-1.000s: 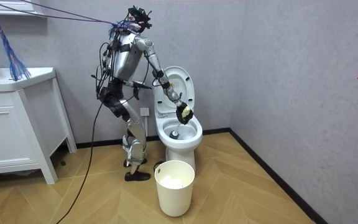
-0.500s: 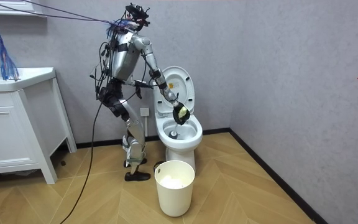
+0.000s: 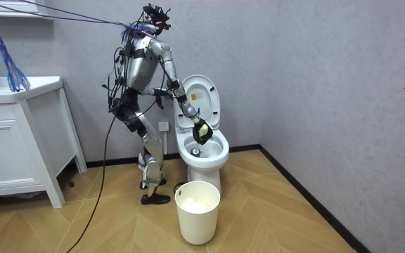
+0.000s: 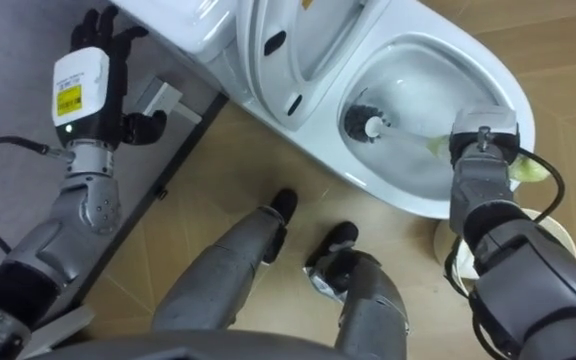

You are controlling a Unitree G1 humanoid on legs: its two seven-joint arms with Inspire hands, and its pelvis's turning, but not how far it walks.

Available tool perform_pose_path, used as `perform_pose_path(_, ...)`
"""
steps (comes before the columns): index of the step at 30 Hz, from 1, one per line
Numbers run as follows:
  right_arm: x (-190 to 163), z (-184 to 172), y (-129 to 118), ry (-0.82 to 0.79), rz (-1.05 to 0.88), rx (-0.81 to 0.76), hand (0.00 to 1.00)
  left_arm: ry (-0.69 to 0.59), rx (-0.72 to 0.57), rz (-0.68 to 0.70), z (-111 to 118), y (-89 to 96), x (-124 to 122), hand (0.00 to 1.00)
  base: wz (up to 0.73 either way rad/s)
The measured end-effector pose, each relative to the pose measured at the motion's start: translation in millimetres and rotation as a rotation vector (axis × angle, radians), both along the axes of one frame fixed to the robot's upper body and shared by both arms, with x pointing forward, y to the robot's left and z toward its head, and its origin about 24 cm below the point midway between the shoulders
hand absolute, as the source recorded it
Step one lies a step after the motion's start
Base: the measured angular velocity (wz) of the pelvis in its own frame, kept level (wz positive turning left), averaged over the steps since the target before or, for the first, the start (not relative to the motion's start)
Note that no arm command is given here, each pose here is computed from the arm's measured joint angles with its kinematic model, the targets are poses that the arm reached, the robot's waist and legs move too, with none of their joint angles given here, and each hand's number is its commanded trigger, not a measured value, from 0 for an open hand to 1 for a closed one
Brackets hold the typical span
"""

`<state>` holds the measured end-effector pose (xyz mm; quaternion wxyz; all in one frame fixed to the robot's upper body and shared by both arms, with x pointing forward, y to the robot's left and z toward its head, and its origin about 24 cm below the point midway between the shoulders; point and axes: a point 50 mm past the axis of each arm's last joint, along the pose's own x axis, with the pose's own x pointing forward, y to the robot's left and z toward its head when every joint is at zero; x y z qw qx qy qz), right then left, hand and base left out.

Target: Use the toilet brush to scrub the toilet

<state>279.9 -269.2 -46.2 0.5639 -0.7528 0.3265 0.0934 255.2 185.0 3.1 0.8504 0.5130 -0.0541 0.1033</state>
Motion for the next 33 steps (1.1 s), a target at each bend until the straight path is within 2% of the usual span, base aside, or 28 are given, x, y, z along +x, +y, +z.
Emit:
perform_pose_path(8,-1,-3,4,0.004,-0.009,0.017,1.0,-0.008,-0.053,0.025,-1,4.6,-3,0.0,-0.01)
perform_pose_path(14,-2,-4,5,-0.007,-0.018,0.03,1.0,-0.064,-0.082,0.057,9,11.5,-4,0.0,0.0)
perform_pose_path(33,-6,-5,-4,-0.004,-0.042,0.013,1.0,-0.168,-0.134,0.071,18,14.0,-11,0.0,0.0)
